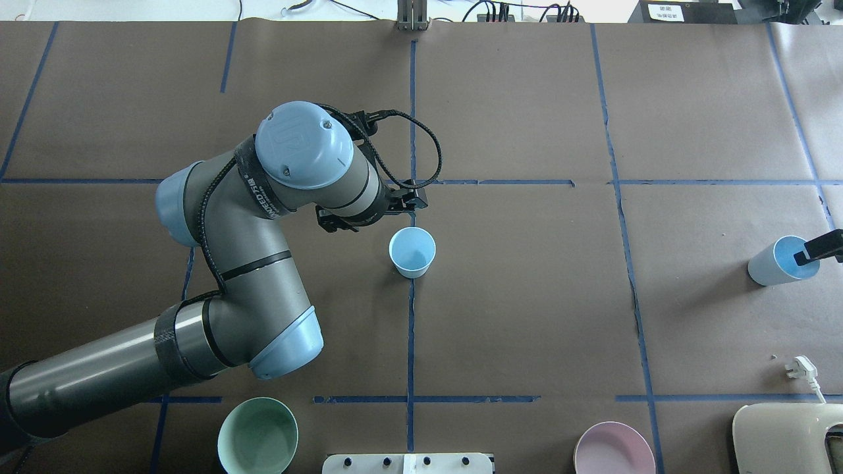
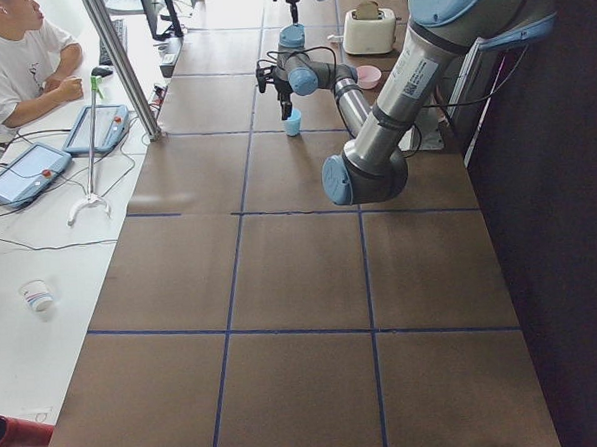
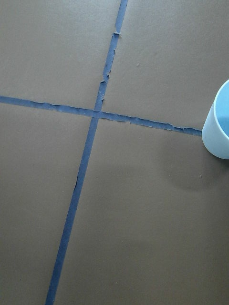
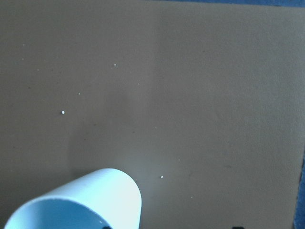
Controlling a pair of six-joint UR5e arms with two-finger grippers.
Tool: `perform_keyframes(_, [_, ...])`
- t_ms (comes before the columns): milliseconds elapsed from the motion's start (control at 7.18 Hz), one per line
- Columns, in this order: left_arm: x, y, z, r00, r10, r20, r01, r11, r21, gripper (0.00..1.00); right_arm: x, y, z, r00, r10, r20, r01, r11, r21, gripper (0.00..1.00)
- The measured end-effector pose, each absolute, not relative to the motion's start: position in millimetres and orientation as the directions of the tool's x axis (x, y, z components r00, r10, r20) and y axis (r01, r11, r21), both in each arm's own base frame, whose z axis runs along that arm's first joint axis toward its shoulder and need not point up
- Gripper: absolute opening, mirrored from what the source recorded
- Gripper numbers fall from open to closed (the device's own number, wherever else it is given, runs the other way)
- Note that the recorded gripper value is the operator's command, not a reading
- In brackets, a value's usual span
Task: Stack blue cups with both arms
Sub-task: 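Grasp the other light blue cup with the right gripper while the left arm withdraws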
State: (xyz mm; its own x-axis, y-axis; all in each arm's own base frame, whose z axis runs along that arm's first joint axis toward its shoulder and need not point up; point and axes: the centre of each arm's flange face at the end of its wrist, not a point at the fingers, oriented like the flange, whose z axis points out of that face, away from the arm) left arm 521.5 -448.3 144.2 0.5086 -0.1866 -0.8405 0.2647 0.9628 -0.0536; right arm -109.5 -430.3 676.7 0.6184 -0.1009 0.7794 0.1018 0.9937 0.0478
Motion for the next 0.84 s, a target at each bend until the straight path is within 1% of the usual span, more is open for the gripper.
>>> perform_keyframes(139, [513.6,-448.1,142.6,0.5,-0.185,-0.846,0.27,0.962,-0.051,1.0,-116.9,-430.0,675.5,0.616,-0.112,0.78,0.117,0.992,0.05,0.0])
perform_keyframes(557, [494.1,-443.7,139.8,0.479,-0.178,-0.86,0.278,0.96,-0.044,1.0,-139.5,-433.5,659.2,0.59,-0.177,0.787,0.157,0.982,0.103,0.0])
perform_keyframes(697, [479.8,-442.7,137.4,0.463,-0.174,-0.869,0.286,0.957,-0.039,1.0,-148.7,-439.3,641.3,0.569,-0.211,0.795,0.165,0.976,0.141,0.0])
perform_keyframes(836, [459.1,-442.4,136.2,0.444,-0.17,-0.88,0.299,0.954,-0.034,1.0,-160.8,-445.2,607.8,0.542,-0.237,0.806,0.162,0.971,0.177,0.0])
